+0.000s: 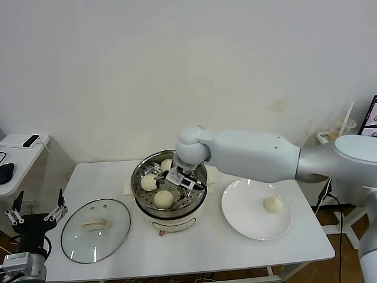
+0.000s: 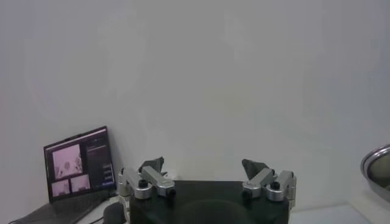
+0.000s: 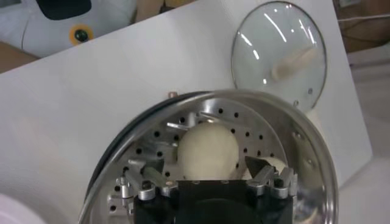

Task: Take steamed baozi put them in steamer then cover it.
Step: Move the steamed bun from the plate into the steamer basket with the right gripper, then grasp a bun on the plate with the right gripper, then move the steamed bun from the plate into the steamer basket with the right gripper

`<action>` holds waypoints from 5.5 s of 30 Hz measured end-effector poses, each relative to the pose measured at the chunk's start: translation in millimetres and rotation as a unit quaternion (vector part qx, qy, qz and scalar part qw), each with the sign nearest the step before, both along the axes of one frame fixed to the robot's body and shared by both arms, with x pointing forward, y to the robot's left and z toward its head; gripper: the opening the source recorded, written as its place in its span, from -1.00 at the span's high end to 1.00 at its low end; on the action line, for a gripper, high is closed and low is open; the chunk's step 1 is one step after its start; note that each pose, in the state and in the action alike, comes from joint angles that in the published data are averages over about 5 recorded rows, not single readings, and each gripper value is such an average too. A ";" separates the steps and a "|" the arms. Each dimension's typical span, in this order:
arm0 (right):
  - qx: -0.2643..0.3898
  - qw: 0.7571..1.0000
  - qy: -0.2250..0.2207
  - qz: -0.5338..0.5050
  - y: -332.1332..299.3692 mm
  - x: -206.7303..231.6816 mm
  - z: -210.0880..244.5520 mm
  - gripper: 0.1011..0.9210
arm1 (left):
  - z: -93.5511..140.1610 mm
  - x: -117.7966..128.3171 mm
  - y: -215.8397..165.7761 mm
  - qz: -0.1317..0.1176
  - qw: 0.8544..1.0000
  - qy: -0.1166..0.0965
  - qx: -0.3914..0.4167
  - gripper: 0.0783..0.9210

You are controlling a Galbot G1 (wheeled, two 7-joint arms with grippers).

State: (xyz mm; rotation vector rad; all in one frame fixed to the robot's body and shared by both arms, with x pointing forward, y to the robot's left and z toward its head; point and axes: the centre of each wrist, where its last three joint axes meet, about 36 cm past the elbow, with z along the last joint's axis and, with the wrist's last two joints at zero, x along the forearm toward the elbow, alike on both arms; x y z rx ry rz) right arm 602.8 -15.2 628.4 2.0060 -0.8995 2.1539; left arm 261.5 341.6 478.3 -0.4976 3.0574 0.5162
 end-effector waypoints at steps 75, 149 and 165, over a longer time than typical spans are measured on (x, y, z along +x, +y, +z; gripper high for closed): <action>-0.037 0.872 0.052 -0.485 -363.4 13.5 -173.7 -0.76 | -6.3 3.8 -12.7 -0.020 1.000 0.019 0.004 -0.77; 0.086 0.919 0.075 -0.377 -43.5 40.7 14.0 -0.26 | -2.4 1.0 -14.9 -0.029 0.999 0.018 0.013 -0.77; 0.055 0.916 0.091 -0.388 -23.9 38.6 -39.0 -0.26 | -6.2 2.5 -12.9 -0.026 0.999 0.021 0.013 -0.77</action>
